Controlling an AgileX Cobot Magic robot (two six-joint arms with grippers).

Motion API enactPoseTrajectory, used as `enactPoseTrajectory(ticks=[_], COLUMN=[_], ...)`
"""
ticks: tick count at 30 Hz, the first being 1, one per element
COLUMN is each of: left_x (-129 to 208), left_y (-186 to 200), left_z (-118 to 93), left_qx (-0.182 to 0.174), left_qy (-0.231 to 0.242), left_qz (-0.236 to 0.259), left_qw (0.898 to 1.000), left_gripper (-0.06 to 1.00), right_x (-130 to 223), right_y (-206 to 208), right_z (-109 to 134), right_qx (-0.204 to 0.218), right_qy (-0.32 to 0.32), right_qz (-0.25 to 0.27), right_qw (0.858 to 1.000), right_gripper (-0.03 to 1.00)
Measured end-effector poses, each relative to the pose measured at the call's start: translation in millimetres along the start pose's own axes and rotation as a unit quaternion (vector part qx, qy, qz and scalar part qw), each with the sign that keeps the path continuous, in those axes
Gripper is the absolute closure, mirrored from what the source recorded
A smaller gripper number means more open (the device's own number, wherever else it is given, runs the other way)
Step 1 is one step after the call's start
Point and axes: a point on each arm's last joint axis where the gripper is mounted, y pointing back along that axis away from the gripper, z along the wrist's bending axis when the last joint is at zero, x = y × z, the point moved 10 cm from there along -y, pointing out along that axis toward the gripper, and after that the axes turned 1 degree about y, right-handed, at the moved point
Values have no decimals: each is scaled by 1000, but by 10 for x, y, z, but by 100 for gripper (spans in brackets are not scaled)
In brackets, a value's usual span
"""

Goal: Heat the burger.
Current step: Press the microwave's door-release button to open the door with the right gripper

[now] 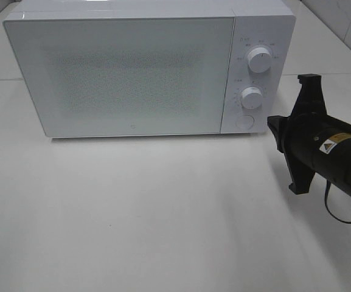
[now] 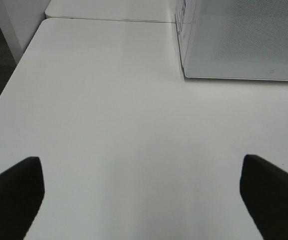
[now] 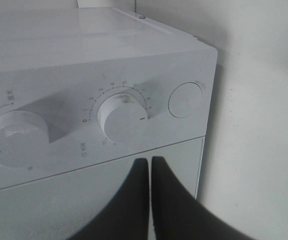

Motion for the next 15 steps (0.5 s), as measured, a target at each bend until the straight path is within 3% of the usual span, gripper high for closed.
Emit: enactPoseTrajectory(ticks=[15], left_x=[0], left_y=[0], left_z=[0], left_qx=[0], left_qy=[0], left_qz=[0], left_qw=[1000], left_gripper=[-4], right_x=[-27], right_y=[-374], right_z=[-138], right_qx=[23], right_qy=[-25], right_qz=[-36], right_qw=[999], right_gripper=[97])
